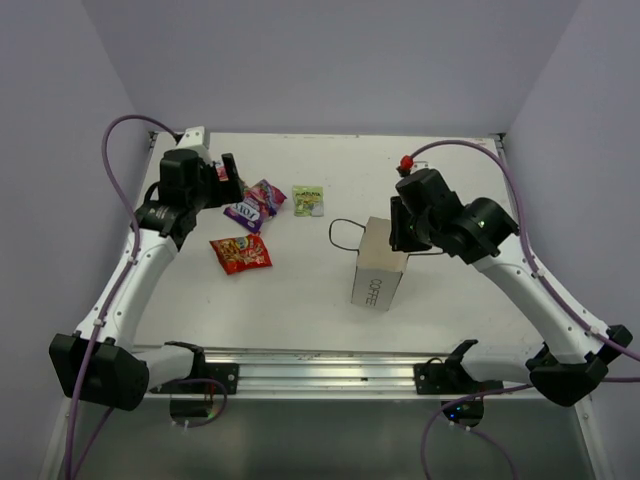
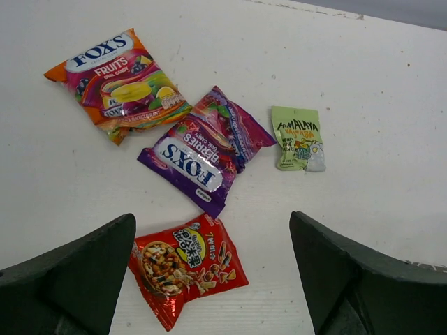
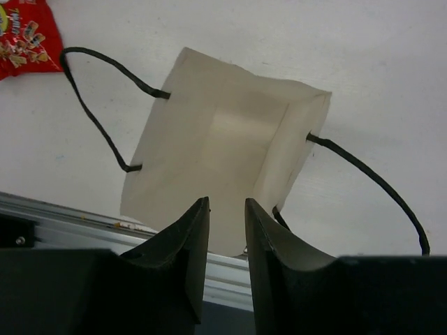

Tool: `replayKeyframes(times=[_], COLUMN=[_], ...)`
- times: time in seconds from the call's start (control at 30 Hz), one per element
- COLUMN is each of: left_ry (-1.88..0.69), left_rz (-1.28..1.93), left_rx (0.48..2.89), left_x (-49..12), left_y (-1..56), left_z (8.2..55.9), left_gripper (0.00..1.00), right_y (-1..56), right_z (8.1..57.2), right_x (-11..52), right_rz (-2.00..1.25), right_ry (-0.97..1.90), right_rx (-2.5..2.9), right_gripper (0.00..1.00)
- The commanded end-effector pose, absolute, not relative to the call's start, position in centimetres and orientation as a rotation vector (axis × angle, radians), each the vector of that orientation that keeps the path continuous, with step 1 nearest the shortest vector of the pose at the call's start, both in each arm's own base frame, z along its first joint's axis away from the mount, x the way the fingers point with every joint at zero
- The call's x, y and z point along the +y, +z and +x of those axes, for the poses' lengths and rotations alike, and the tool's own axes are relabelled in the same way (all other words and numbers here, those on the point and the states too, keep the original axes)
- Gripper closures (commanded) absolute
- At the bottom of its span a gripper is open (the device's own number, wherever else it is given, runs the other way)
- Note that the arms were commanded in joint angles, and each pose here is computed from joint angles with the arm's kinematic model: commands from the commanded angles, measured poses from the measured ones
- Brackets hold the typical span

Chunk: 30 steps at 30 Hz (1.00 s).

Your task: Place the snacks into the paper bag

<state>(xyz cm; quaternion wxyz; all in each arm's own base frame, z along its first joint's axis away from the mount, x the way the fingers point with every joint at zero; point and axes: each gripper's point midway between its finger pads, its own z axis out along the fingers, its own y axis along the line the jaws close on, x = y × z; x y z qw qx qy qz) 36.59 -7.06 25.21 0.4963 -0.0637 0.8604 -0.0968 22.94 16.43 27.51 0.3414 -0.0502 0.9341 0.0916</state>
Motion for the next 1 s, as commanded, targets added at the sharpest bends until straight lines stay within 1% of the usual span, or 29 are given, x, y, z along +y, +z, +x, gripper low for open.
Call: replayKeyframes(times=[0.0,0.07,0.17,0.53,0.77,0.8,0.83,0.87,0.9,0.97], left_ry=[-0.243,-0.242,-0.247,-0.254,-0.222,-0.218,-0.21,-0.21,-0.206,-0.185], left_rz=[-0.103,-0.097,-0.084,-0.066,-0.062,-0.062,-0.062,-0.062,-0.061,-0.067], left_rx=[2.052,2.049,2.061,2.078,2.074,2.075,2.073,2.068,2.066,2.072], left_x=[-7.6,-7.6,-7.9,-8.4,-7.9,-7.8,-7.7,-7.7,-7.7,-7.3], left_y=[26.1,26.1,25.7,25.2,25.6,25.6,25.6,25.8,25.8,25.5], left_z=[37.0,37.1,37.2,37.2,37.0,37.0,37.0,37.0,37.0,36.9], left_gripper=[0.04,0.04,0.04,0.03,0.02,0.02,0.02,0.02,0.02,0.03], right_y=[26.9,26.5,25.8,23.5,22.6,22.5,22.3,22.0,21.8,21.5], right_z=[22.0,21.5,21.0,20.3,21.0,21.1,21.1,21.2,21.3,21.5], right_x=[14.4,13.9,13.3,12.6,13.1,13.2,13.3,13.5,13.6,13.7], right_rz=[0.012,0.044,0.072,0.112,0.1,0.095,0.089,0.085,0.084,0.074], right_ry=[0.163,0.152,0.117,0.076,0.071,0.073,0.072,0.073,0.074,0.065], right_rx=[2.444,2.453,2.478,2.509,2.511,2.513,2.514,2.517,2.519,2.527], right_gripper=[0.69,0.69,0.64,0.62,0.61,0.65,0.72,0.91,1.0,1.0])
